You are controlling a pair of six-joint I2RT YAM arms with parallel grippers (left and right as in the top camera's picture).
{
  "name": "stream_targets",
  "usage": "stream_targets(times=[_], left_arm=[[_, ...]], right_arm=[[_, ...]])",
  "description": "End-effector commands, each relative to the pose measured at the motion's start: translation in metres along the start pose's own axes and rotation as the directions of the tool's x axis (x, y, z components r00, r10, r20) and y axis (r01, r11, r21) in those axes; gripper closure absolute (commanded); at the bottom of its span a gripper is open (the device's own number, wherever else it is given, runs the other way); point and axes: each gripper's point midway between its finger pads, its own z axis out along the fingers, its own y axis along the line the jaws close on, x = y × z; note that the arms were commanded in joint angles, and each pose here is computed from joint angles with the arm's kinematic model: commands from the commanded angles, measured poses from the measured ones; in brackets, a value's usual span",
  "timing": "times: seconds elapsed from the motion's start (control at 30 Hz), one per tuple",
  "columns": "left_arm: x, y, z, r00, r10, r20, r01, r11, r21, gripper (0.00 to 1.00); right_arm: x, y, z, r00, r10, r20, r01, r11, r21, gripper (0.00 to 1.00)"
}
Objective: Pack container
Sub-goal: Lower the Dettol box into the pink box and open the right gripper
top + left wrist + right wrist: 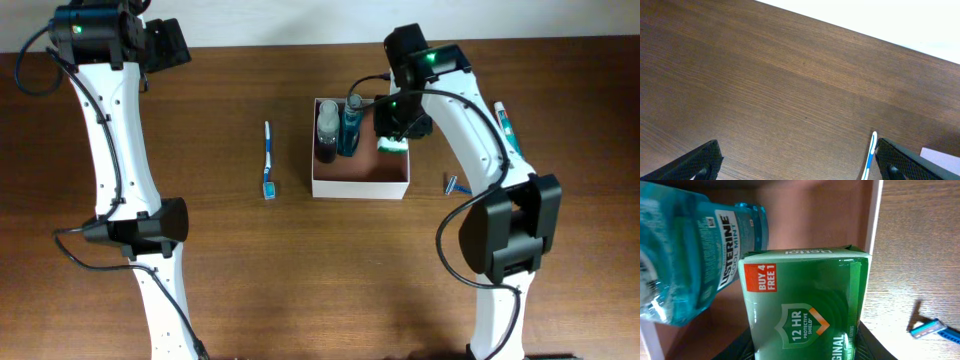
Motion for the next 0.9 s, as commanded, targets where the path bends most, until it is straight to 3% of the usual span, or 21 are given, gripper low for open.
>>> stream_targets(times=[0.0,0.23,0.3,0.87], left_arm=[[-0.004,0.003,-0.015,0.999,-0.018,0.027,0.018,1.0,0.009,0.01],[-0.004,0.003,-0.015,0.999,-0.018,0.027,0.018,1.0,0.009,0.01],[-0.004,0.003,-0.015,0.999,-0.018,0.027,0.018,1.0,0.009,0.01],[-0.004,0.003,-0.015,0.999,-0.018,0.027,0.018,1.0,0.009,0.01]], right_arm=[[0.007,0.008,0.016,0.999,-0.008,-0.034,0.008,1.0,0.009,0.61],[0.005,0.013,0.021,0.999,-0.021,-0.027,0.021,1.0,0.012,0.6],[0.005,0.012,0.024,0.999,-0.021,-0.031,0.021,1.0,0.017,0.55],[0.005,0.006,0.053,0.998,-0.018,-0.058,0.021,0.999,0.05,0.53]])
